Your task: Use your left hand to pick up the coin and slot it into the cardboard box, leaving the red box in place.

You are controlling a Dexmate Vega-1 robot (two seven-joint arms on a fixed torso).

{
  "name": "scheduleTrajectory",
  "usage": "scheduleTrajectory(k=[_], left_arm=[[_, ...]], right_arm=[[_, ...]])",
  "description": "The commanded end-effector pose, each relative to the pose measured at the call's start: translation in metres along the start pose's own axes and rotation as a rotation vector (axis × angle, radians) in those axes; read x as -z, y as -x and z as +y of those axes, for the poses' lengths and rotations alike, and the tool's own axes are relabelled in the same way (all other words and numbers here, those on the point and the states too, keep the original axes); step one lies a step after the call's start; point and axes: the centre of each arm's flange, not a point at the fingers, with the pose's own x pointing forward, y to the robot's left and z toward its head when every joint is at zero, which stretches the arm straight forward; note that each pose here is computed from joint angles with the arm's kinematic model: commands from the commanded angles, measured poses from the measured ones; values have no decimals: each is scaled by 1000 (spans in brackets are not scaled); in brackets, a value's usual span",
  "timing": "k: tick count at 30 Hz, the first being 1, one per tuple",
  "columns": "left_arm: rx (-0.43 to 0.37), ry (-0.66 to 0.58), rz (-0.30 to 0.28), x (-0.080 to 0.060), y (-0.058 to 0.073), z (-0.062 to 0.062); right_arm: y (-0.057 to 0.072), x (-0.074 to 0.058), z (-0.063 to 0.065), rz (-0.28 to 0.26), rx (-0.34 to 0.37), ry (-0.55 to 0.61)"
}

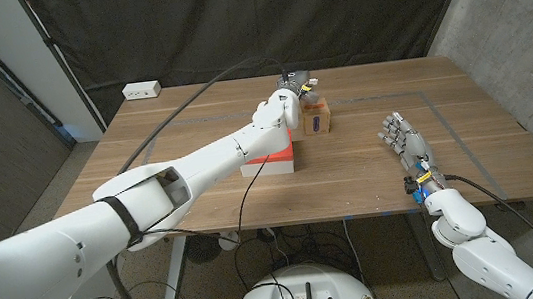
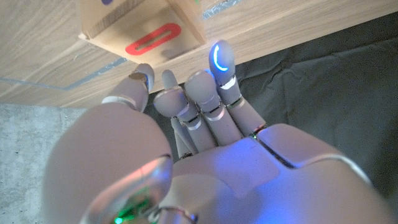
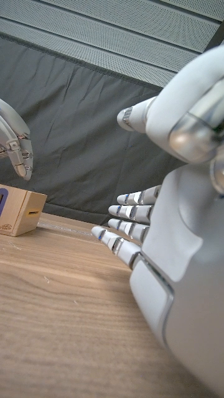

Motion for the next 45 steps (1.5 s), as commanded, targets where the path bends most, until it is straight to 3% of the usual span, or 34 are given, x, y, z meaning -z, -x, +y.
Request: scheduleTrajectory(k=[1,6,13,23,34,45], left_arm=[[-74,35,5,12,7,22],[-83,58,9,27,17,34],[-42,-57,6,39,36,48],[-32,-134,14,64,83,51],[-92,71,34,128,148,43],[-136,376,-11,189,201,23]], right_arm=[[-4,-1,3,-13,2,4],[-5,-3,4,-15,2,10],[-5,-7,9,-22,1,14],[-2,-12,26,-34,-18,31],[-2,-23,53,-45,-68,70],[-4,-25,77,-97,-95,26]])
